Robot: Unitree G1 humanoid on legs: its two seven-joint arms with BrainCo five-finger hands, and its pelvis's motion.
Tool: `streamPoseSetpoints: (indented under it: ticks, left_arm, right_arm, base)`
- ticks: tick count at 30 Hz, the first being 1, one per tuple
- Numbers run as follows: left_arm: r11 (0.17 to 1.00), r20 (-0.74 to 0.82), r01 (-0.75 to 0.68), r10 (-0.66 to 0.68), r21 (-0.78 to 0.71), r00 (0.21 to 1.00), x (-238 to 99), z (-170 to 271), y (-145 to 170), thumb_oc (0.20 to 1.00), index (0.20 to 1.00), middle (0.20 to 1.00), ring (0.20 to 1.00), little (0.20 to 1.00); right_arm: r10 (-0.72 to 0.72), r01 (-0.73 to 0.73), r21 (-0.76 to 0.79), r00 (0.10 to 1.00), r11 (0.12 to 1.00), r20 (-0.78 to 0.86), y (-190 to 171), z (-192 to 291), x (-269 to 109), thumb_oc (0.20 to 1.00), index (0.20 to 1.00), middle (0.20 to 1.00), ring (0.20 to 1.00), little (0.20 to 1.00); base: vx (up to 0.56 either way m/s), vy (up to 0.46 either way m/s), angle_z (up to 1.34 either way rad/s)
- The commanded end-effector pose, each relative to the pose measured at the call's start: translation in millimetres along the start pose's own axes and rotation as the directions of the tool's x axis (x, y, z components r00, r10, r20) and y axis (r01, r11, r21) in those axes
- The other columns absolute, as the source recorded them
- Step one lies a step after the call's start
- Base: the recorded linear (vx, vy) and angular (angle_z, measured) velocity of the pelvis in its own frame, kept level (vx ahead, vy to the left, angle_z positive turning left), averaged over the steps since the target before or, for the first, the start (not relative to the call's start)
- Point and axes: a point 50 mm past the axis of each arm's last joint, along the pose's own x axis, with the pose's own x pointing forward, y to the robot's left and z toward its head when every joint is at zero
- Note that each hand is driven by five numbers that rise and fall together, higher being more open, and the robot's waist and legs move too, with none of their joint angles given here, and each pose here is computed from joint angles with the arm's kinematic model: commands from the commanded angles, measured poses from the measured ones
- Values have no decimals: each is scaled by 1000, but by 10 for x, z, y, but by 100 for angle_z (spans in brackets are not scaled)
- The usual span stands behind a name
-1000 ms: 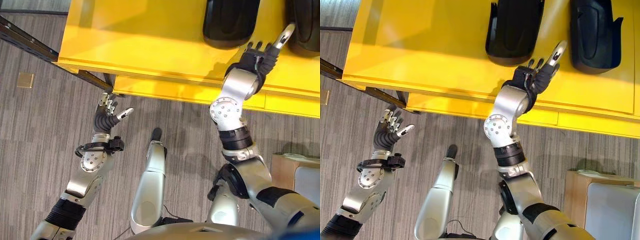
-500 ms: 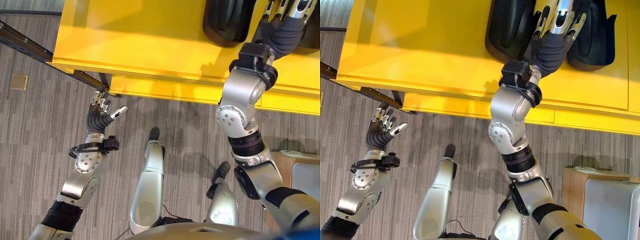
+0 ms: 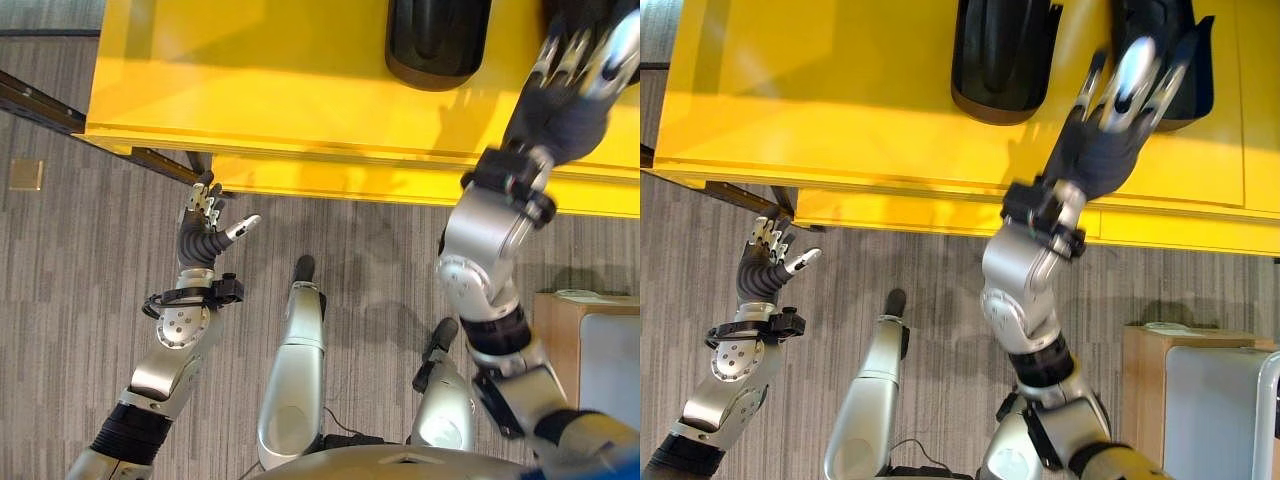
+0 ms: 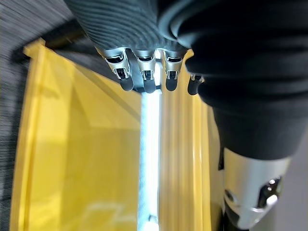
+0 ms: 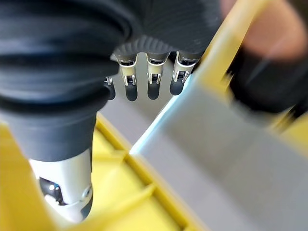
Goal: Move parts from the plastic box to the shelf.
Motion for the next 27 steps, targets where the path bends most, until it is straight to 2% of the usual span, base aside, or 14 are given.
streamPoseSetpoints:
  ticks: [1,2,5,7,9,16,17,18,21,22,23,24,26,27]
  left_arm:
    - [997,237,66,-74,38,969,9,365,-173,1000,1000,1000,1000,1000]
    - [996,249,70,-82,56,965,22,377,-180,1000,1000,1000,1000,1000]
    - [995,267,73,-91,73,959,47,396,-191,1000,1000,1000,1000,1000]
    - [987,302,78,-119,142,946,86,432,-206,1000,1000,1000,1000,1000]
    - [971,327,84,-156,224,932,108,448,-215,1000,1000,1000,1000,1000]
    - [914,351,83,-235,397,907,166,436,-267,1000,1000,1000,1000,1000]
    - [865,373,55,-271,498,887,178,447,-270,1000,1000,1000,1000,1000]
    - [865,374,55,-271,498,887,178,444,-274,1000,1000,1000,1000,1000]
    - [790,371,71,-363,609,855,187,436,-346,1000,1000,1000,1000,1000]
    - [726,368,77,-433,684,823,181,454,-408,1000,1000,1000,1000,1000]
    - [723,372,78,-441,686,817,179,456,-428,1000,1000,1000,1000,1000]
    - [671,385,37,-468,740,795,187,482,-437,1000,1000,1000,1000,1000]
    - [654,386,29,-480,756,788,185,483,-439,1000,1000,1000,1000,1000]
    - [617,386,-2,-491,787,781,196,491,-426,1000,1000,1000,1000,1000]
  right_arm:
    - [136,-135,-15,986,991,96,77,203,95,1000,1000,1000,1000,1000]
    - [154,-148,-76,984,986,86,22,201,89,1000,1000,1000,1000,1000]
    - [169,-161,-127,984,979,59,-58,189,66,1000,1000,1000,1000,1000]
    - [219,-205,-227,975,952,34,-155,209,50,1000,1000,1000,1000,1000]
    - [275,-241,-357,960,902,47,-206,258,68,1000,1000,1000,1000,1000]
    - [368,-296,-540,929,788,28,-309,331,95,1000,1000,1000,1000,1000]
    - [404,-303,-604,914,737,35,-333,384,98,1000,1000,1000,1000,1000]
    - [404,-302,-605,914,737,35,-334,387,97,1000,1000,1000,1000,1000]
    - [417,-302,-654,908,693,22,-393,423,104,1000,1000,1000,1000,1000]
    - [438,-295,-707,899,643,22,-422,461,106,1000,1000,1000,1000,1000]
    - [431,-291,-706,902,646,22,-432,459,110,1000,1000,1000,1000,1000]
    - [451,-287,-732,892,617,31,-419,482,105,1000,1000,1000,1000,1000]
    - [442,-279,-737,896,615,29,-452,496,103,1000,1000,1000,1000,1000]
    - [434,-276,-737,901,618,27,-468,499,104,1000,1000,1000,1000,1000]
  base:
    - [-40,-7,-11]
    - [-30,-5,-13]
    - [-36,-10,-15]
    - [-57,-26,-20]
    - [-44,-19,-23]
    - [-34,-16,-16]
    - [-18,-20,-14]
    - [-25,-37,-25]
    - [-33,-46,-20]
    - [-34,-61,-17]
    - [-35,-75,-18]
    - [-37,-48,-12]
    - [-29,-43,-18]
    - [-13,-30,-18]
